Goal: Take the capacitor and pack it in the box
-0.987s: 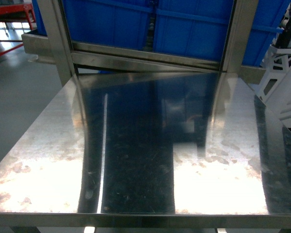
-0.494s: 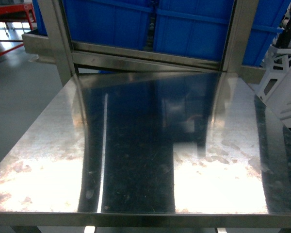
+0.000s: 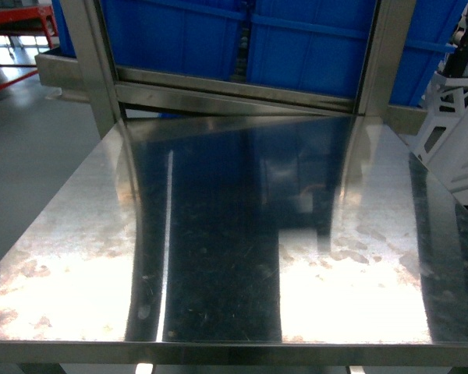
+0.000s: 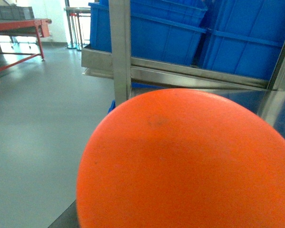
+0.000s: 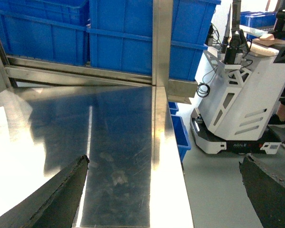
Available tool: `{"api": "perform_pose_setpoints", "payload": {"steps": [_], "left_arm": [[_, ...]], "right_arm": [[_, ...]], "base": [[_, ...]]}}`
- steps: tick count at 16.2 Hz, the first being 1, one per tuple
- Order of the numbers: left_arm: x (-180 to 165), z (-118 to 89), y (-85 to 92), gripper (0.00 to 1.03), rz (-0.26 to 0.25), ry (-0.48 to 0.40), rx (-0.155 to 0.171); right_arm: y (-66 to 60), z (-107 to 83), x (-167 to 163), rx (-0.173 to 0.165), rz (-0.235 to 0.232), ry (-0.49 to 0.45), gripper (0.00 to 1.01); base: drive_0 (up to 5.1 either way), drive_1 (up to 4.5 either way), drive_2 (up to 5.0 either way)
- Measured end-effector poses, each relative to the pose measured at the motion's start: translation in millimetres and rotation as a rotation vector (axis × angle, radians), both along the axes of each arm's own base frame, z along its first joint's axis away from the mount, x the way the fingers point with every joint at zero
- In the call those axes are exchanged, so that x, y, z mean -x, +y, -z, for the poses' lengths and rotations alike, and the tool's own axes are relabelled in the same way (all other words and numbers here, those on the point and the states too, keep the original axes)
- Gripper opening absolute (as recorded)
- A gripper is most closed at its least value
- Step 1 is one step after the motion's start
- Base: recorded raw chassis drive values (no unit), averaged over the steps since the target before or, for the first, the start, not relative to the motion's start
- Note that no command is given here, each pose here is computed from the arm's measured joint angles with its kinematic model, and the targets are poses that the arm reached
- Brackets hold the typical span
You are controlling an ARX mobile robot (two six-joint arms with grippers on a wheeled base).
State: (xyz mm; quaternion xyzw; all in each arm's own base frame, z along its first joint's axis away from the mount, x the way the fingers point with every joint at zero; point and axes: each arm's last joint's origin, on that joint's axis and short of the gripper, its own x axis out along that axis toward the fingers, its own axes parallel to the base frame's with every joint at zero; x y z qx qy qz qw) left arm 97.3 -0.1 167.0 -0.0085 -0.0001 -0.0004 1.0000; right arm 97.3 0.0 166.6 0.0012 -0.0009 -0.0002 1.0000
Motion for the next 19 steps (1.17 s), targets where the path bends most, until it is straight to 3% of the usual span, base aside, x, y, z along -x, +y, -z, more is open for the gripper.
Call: {"api": "perform_pose_setpoints", "payload": {"steps": [19], "left_arm": [[0.0,-0.2,0.0,0.44,0.000,-0.002,-0.002]], "right_arm": [[0.0,-0.1,0.0,0.000,0.000,-0.001,0.98]], "base": [[0.0,0.00,0.0]]}}
